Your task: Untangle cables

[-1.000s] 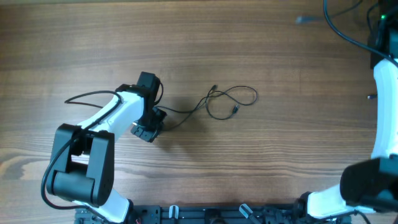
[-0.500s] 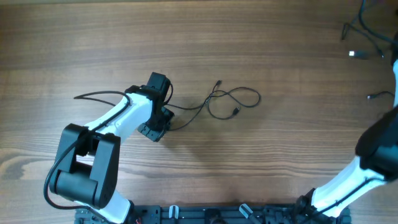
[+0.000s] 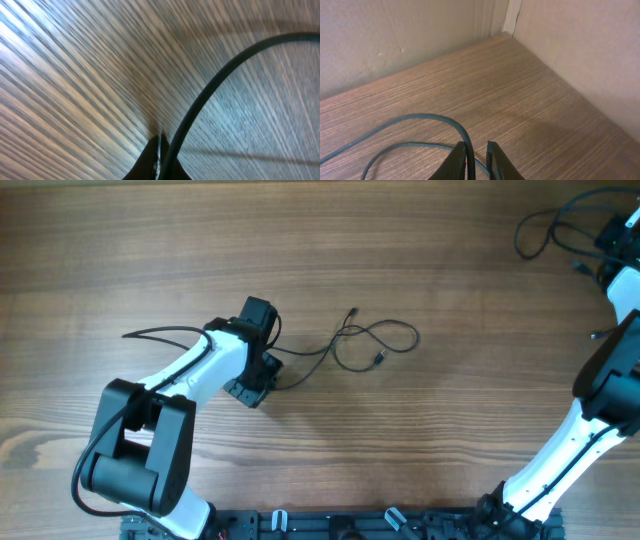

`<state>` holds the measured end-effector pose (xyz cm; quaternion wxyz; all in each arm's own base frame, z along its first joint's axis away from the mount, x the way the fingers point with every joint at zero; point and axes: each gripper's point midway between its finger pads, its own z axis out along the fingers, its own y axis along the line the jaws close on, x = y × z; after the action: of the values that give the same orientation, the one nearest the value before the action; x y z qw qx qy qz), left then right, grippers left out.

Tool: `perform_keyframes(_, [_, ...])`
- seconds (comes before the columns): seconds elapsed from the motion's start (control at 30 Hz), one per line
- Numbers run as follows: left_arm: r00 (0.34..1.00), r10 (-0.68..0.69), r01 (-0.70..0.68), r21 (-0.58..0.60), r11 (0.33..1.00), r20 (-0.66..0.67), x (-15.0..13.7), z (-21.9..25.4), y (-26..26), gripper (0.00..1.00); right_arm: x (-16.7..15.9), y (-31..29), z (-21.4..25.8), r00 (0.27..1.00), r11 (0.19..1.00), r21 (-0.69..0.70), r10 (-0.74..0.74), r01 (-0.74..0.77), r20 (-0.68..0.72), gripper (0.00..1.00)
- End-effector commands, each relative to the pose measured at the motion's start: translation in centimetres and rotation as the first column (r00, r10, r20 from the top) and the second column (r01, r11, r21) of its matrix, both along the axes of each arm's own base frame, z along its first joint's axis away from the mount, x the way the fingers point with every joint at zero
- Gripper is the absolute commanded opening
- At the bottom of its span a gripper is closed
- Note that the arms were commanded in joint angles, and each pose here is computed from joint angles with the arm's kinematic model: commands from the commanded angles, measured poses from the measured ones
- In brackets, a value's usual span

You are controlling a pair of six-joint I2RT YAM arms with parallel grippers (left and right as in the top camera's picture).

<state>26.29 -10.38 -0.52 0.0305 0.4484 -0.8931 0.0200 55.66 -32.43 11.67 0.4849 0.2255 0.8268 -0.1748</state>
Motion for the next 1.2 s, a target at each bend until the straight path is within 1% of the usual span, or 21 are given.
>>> perform_keyframes(0.0, [1.0,-0.026,0.026,0.01,1.0,0.0,-0.4,-0.3,-1.0,0.04,0.3,-0.9,-1.7,1.0,0.999,0.042,-0.004,0.003,0.031,0.17])
perform_keyframes(0.03, [0.999,-0.033,0.033,0.008,0.999,0.005,-0.4,-0.3,-1.2,0.05,0.2,-1.2,-1.9,0.999,0.999,0.049,-0.01,0.008,0.038,0.17])
perform_keyframes(0.13, [0.998,-0.057,0.056,0.003,0.998,0.021,-0.3,-0.3,-2.0,0.04,-0.6,-2.9,-2.7,0.995,0.994,0.091,-0.068,0.062,0.067,0.26])
perform_keyframes(0.23, [0.996,-0.08,0.08,-0.004,0.997,0.04,-0.1,-0.3,-2.8,0.04,-2.0,-5.1,-4.2,0.992,0.987,0.126,-0.109,0.1,0.067,0.24])
perform_keyframes(0.3, [0.993,-0.098,0.099,-0.012,0.995,0.062,0.1,-0.3,-3.6,0.04,-2.4,-5.3,-5.4,0.995,0.983,0.176,-0.068,0.054,0.073,0.24])
perform_keyframes(0.33, [0.991,-0.108,0.11,-0.017,0.994,0.076,0.3,-0.2,-4.0,0.04,-2.2,-5.0,-5.8,0.995,0.975,0.223,-0.018,-0.004,0.099,0.24])
perform_keyframes(0.43, [0.986,-0.121,0.125,-0.031,0.992,0.115,1.0,-0.2,-4.8,0.05,-2.1,-4.9,-5.6,0.99,0.961,0.278,-0.025,-0.015,0.139,0.27])
perform_keyframes(0.47, [0.984,-0.122,0.127,-0.037,0.991,0.131,1.3,-0.1,-5.1,0.04,-2.0,-4.9,-5.5,0.988,0.958,0.287,-0.033,-0.012,0.151,0.33])
perform_keyframes(0.5, [0.983,-0.121,0.128,-0.041,0.991,0.14,1.6,-0.1,-5.2,0.04,-1.8,-4.7,-5.4,0.987,0.957,0.288,-0.03,-0.016,0.155,0.4])
perform_keyframes(0.53, [0.982,-0.121,0.128,-0.043,0.991,0.145,1.7,-0.1,-5.2,0.04,-1.4,-4.1,-5.3,0.986,0.954,0.299,-0.013,-0.038,0.165,0.54])
perform_keyframes(0.57, [0.982,-0.12,0.128,-0.043,0.991,0.146,1.7,-0.1,-5.2,0.04,-1.2,-3.7,-5.3,0.984,0.948,0.315,-0.001,-0.055,0.175,0.62])
perform_keyframes(0.67, [0.982,-0.121,0.128,-0.043,0.991,0.146,1.7,-0.1,-5.3,0.04,-0.4,-2.1,-5.2,0.977,0.912,0.399,0.007,-0.094,0.214,0.84])
perform_keyframes(0.7, [0.982,-0.12,0.128,-0.043,0.991,0.146,1.7,-0.1,-5.3,0.04,-0.2,-1.5,-5.5,0.976,0.892,0.444,-0.012,-0.089,0.218,0.93])
perform_keyframes(0.73, [0.982,-0.12,0.128,-0.043,0.991,0.146,1.7,-0.1,-5.2,0.04,-0.2,-1.0,-5.9,0.975,0.865,0.498,-0.047,-0.068,0.216,1.0])
perform_keyframes(0.83, [0.982,-0.12,0.128,-0.043,0.991,0.146,1.7,-0.1,-5.2,0.04,0.1,1.4,-7.2,0.973,0.748,0.664,-0.138,-0.021,0.186,1.0])
perform_keyframes(0.9, [0.981,-0.12,0.128,-0.044,0.991,0.15,1.8,-0.1,-5.3,0.04,1.1,4.3,-7.1,0.976,0.678,0.73,-0.088,-0.089,0.201,1.0])
perform_keyframes(0.93, [0.981,-0.12,0.128,-0.045,0.991,0.153,1.9,0.0,-5.3,0.04,1.3,5.2,-7.2,0.976,0.644,0.76,-0.093,-0.091,0.195,1.0])
perform_keyframes(1.0, [0.98,-0.12,0.128,-0.047,0.991,0.157,1.9,0.0,-5.4,0.04,1.7,6.8,-7.7,0.972,0.537,0.843,-0.174,-0.042,0.158,1.0])
perform_keyframes(1.07, [0.98,-0.12,0.128,-0.047,0.991,0.156,1.9,0.0,-5.4,0.04,2.0,7.7,-7.8,0.966,0.482,0.876,-0.218,-0.016,0.138,1.0])
perform_keyframes(1.17, [0.98,-0.12,0.128,-0.047,0.991,0.156,1.9,0.0,-5.4,0.04,1.8,7.3,-7.9,0.962,0.487,0.873,-0.239,0.004,0.129,1.0])
